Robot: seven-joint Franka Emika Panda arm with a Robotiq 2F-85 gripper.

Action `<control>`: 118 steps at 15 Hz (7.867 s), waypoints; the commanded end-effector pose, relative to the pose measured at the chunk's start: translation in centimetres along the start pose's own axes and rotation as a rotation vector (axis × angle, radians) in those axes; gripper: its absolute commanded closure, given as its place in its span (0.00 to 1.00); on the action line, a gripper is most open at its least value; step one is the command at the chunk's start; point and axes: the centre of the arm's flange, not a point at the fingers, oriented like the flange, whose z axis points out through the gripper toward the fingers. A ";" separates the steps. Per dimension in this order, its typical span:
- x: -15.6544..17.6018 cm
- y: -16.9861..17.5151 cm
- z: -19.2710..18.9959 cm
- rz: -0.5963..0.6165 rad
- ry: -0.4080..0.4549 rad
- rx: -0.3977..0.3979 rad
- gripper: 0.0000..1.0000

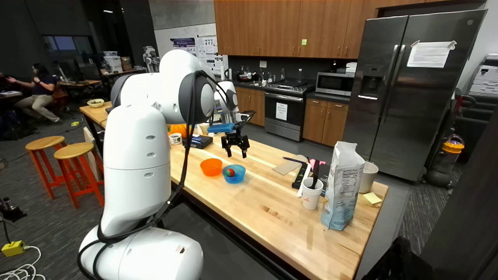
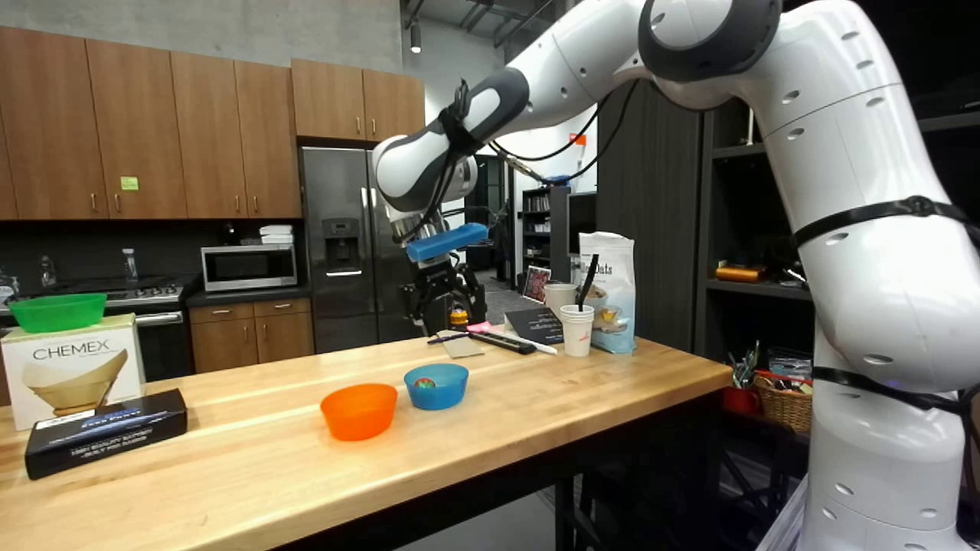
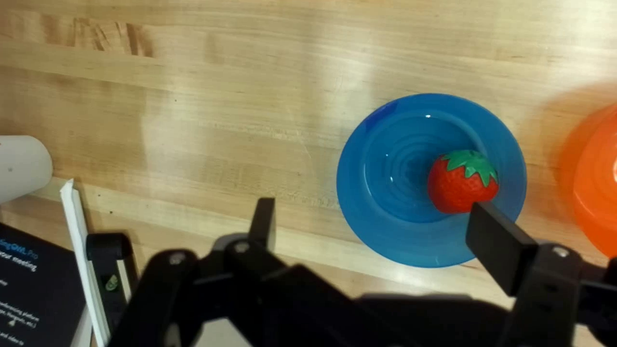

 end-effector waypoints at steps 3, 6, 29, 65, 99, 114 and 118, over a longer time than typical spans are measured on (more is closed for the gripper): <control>0.6 2.5 2.6 0.012 0.053 0.085 0.00; 0.9 3.1 3.5 0.010 0.039 0.114 0.00; 1.5 2.7 10.0 -0.110 -0.087 0.222 0.43; 0.8 -1.8 -6.1 -0.213 0.112 0.101 0.99; 4.6 -9.6 -3.0 -0.536 0.235 -0.212 0.99; 5.5 -9.9 -3.0 -0.607 0.316 -0.142 0.99; 5.2 -10.5 -3.0 -0.557 0.282 -0.055 0.99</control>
